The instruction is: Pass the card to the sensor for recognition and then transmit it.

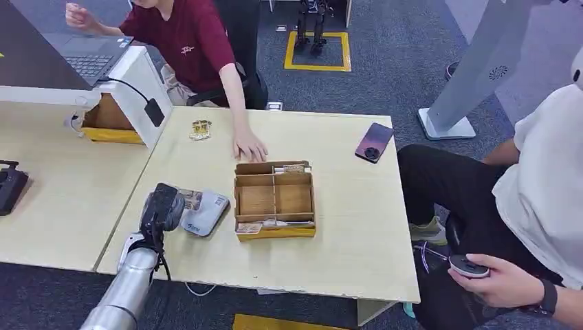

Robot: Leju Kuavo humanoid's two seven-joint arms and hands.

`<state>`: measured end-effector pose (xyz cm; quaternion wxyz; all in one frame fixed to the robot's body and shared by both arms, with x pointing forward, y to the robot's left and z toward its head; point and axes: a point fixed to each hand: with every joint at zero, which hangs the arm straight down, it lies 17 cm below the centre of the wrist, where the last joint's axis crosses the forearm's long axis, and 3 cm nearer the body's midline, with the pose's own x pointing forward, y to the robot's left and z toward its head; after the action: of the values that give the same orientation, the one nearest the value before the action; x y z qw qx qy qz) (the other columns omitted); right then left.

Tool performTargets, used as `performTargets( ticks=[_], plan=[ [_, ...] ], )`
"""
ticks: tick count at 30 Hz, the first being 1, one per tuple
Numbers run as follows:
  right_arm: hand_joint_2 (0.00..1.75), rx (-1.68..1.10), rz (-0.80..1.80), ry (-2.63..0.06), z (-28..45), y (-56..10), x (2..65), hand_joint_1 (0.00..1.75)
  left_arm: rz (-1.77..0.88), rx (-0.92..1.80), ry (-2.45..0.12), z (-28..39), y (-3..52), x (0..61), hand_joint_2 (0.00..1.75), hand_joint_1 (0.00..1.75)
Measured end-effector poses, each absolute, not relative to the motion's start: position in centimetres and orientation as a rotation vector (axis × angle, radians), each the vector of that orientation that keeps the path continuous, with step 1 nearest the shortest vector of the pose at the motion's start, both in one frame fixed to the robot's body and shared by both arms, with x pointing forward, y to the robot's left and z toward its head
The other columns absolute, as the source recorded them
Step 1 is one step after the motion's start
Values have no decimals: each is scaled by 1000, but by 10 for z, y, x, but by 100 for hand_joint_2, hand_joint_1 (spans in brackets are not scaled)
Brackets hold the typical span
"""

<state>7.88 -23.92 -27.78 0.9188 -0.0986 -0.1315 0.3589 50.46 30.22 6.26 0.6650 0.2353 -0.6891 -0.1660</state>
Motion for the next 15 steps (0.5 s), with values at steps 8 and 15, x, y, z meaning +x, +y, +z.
performTargets(
  ticks=[8, 15],
  plan=[
    [0, -203, 745, -271, -278, -239, 79, 0, -383, 545, -1514, 48, 313, 502, 175, 175],
    [0, -204, 745, -270, -278, -240, 79, 0, -319, 285, -1531, 40, 291, 496, 175, 175]
  ],
)
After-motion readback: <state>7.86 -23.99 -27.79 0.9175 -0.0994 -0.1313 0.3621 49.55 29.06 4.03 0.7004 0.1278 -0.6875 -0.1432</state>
